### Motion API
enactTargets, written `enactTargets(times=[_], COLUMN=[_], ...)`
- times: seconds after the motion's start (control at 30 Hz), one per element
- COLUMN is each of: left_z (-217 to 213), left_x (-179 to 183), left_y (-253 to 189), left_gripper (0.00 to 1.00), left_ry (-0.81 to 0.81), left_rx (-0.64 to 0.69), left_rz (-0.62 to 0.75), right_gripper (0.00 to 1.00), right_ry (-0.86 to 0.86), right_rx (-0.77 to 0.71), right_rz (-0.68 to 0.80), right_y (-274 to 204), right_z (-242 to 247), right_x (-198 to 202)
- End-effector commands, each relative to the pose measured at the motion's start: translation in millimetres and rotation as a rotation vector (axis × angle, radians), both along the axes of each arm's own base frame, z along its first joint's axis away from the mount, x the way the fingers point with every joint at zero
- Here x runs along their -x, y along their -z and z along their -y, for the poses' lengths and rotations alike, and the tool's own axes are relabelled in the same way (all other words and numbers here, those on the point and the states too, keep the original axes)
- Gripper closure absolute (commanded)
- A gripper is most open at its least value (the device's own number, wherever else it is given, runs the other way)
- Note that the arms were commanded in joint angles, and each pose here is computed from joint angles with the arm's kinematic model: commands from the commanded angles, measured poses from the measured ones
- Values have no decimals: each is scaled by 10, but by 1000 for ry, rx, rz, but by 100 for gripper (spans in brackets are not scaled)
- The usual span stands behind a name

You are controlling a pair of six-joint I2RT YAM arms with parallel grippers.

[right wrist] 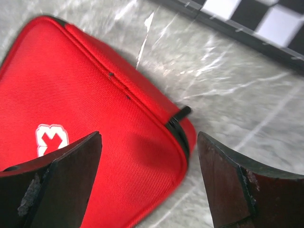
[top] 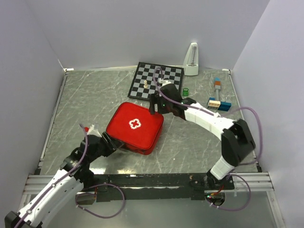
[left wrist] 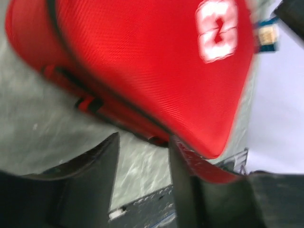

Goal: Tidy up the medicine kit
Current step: Adjust the medicine box at the center of the board.

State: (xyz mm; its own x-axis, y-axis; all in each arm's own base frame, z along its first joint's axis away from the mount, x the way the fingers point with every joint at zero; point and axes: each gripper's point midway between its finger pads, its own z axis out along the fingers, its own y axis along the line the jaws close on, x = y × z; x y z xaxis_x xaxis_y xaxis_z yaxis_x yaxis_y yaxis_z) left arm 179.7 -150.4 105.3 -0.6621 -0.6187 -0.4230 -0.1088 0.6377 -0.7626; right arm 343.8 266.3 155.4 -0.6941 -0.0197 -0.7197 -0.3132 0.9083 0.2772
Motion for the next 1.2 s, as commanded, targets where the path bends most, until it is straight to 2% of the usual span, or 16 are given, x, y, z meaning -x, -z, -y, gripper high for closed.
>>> enactTargets(times=[0.0,0.13,0.2,0.3,0.7,0.93,1.17], left_z=[203,121,56,31,598,615,239], left_x=[100,-15,-62,-229,-1055,-1563,-1952], left_y=[152,464,698,856,269,-19,-191], left_gripper=[53,52,50,46,40,37,37], left_ry=[23,-30,-64,-90,144,149,86], left_rx=[98,-41,-138,-232,-285,-280,-267], left_rz=[-122,-214,-299,-336,-36,54,81], right_gripper=[13,14,14,16,18,17,16], right_ry=[-77,-104,-135,-181,-335,-444,-448], right_rx=[-34,-10,-14,-19,-154,-202,-208], right_rz=[-61,-116,-142,-155,-193,-207,-82], right_y=[156,441,532,613,622,398,-77], right_z=[-259,-249,-246,-203,-275,-590,-458], right_x=[-60,81,225,504,1714,2057,2113])
